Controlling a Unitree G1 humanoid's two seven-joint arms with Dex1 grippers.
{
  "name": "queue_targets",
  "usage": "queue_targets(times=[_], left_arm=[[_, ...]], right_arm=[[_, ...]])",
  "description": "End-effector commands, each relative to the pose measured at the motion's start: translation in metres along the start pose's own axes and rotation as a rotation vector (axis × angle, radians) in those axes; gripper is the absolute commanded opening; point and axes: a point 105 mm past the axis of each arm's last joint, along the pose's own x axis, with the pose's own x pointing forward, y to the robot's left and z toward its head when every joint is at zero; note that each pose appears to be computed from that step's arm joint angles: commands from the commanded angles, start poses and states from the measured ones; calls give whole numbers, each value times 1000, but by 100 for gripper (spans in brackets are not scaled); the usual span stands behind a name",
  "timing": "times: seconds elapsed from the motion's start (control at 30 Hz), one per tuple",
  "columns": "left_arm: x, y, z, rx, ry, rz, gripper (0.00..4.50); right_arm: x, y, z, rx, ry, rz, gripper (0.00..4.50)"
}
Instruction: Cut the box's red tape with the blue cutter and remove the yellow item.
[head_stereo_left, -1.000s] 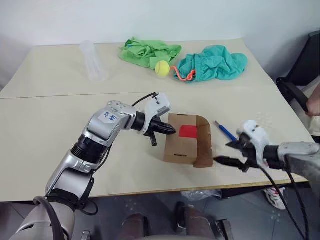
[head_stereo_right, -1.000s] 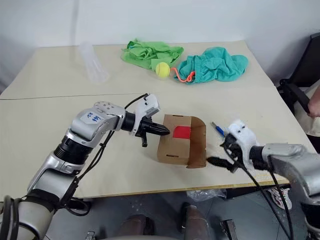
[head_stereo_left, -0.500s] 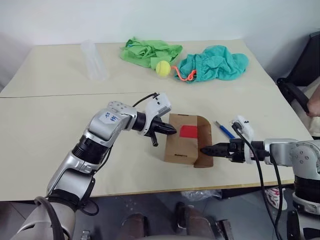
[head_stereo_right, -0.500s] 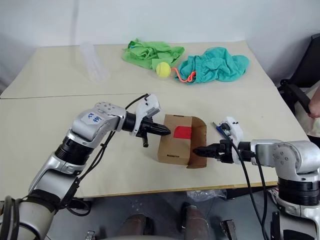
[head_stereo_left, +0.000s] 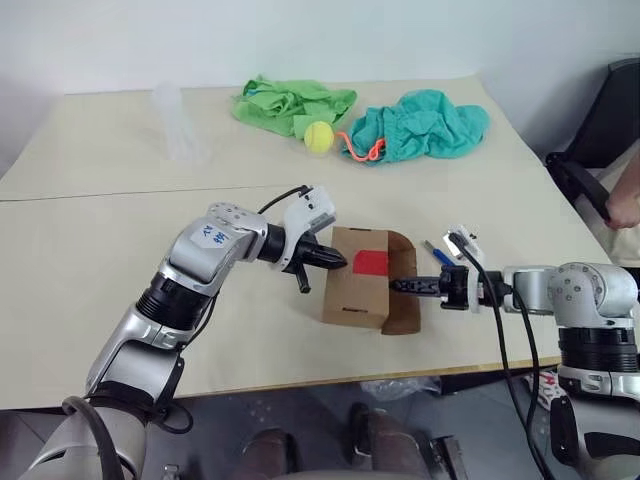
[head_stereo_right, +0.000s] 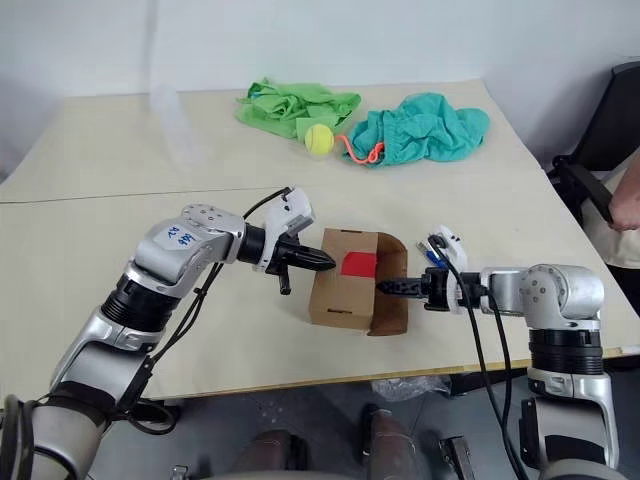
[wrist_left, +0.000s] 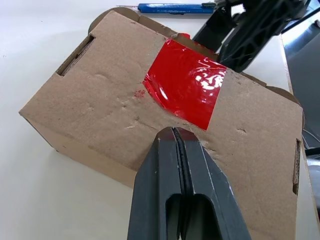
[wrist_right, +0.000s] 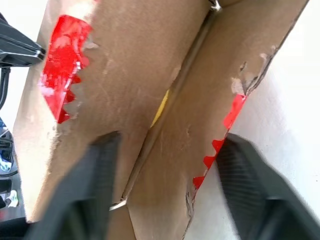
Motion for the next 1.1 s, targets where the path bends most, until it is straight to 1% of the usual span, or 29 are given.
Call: queue_targets(times=[0.03,0.17,0.2,0.4,0.67,0.87,1.0,1.1], left_arm=[[3,2,-15,-31,52,16,0],[5,1,-15,-32,45,13,0],[6,1,-15,-32,42,12,0],[10,0,-14,-31,25,5,0],[15,-3,-12,-37,-21,-3,0],[19,-3,-7,-46,-79,0,0],[21,-2,-5,-53,-109,4,0],[22,-2,-2,-56,-125,5,0]], right_arm=[[-8,4,8,-15,-29,-20,155],[-13,10,12,-20,-50,-28,10],[-16,12,13,-28,-53,-35,1],[-28,29,23,-132,-88,-66,1],[-44,54,36,-306,-78,-162,1],[-48,69,39,-376,-32,-231,1],[-47,88,43,-375,-45,-266,1],[-46,92,47,-383,-49,-313,1]])
